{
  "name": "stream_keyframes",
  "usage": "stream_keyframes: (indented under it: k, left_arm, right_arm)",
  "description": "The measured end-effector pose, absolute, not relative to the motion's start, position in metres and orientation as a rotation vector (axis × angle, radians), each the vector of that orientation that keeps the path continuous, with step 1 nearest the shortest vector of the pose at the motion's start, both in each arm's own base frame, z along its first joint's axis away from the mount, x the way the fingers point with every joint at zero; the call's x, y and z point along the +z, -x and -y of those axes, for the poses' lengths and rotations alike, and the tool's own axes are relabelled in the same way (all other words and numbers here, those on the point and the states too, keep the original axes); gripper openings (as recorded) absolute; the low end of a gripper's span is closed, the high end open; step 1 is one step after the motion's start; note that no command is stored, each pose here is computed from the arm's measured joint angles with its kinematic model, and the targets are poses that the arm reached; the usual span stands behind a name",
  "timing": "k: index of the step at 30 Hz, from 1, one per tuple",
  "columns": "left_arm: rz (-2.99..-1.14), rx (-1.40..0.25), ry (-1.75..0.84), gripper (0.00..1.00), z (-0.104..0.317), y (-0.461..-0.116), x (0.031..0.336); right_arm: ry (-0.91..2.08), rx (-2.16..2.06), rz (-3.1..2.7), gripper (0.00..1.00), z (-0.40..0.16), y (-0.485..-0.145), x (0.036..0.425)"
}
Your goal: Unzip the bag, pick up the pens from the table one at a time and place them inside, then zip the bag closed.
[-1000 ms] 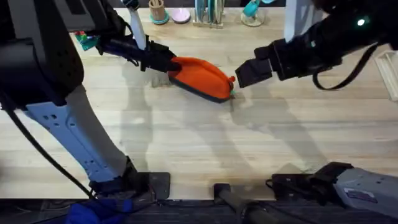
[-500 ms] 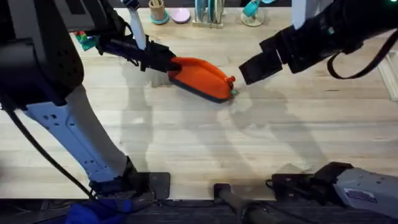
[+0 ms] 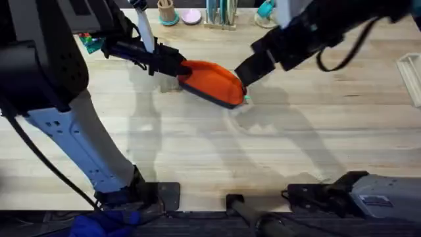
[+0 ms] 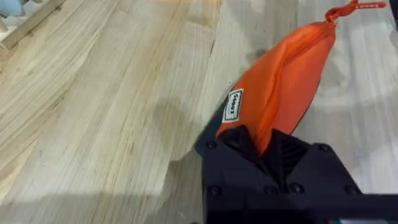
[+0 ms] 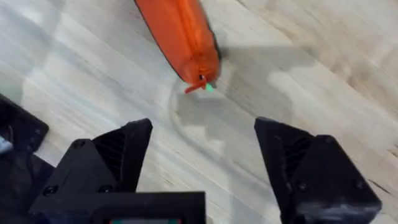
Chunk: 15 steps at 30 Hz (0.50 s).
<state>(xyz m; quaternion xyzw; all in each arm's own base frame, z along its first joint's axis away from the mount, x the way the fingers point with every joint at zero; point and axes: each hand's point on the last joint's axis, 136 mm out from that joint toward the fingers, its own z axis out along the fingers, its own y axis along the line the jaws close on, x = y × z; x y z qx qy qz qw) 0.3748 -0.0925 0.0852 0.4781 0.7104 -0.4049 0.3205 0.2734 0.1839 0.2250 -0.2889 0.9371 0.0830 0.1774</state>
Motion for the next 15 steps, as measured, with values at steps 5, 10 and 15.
stream_keyframes:
  k: [5, 10, 15]
  left_arm:
    - [-1.867, -1.064, -1.257, 0.040, 0.093, -0.375, 0.085]
    - [-1.867, -1.064, -1.257, 0.040, 0.093, -0.375, 0.085]
    - [-1.867, -1.064, -1.257, 0.040, 0.093, -0.375, 0.085]
  right_arm:
    - [0.858, 0.222, -2.732, 0.980, -0.191, -0.279, 0.198]
    - [0.874, 0.203, -2.790, 0.943, -0.197, -0.288, 0.172]
    - [0.888, 0.188, -2.834, 0.903, -0.200, -0.293, 0.154]
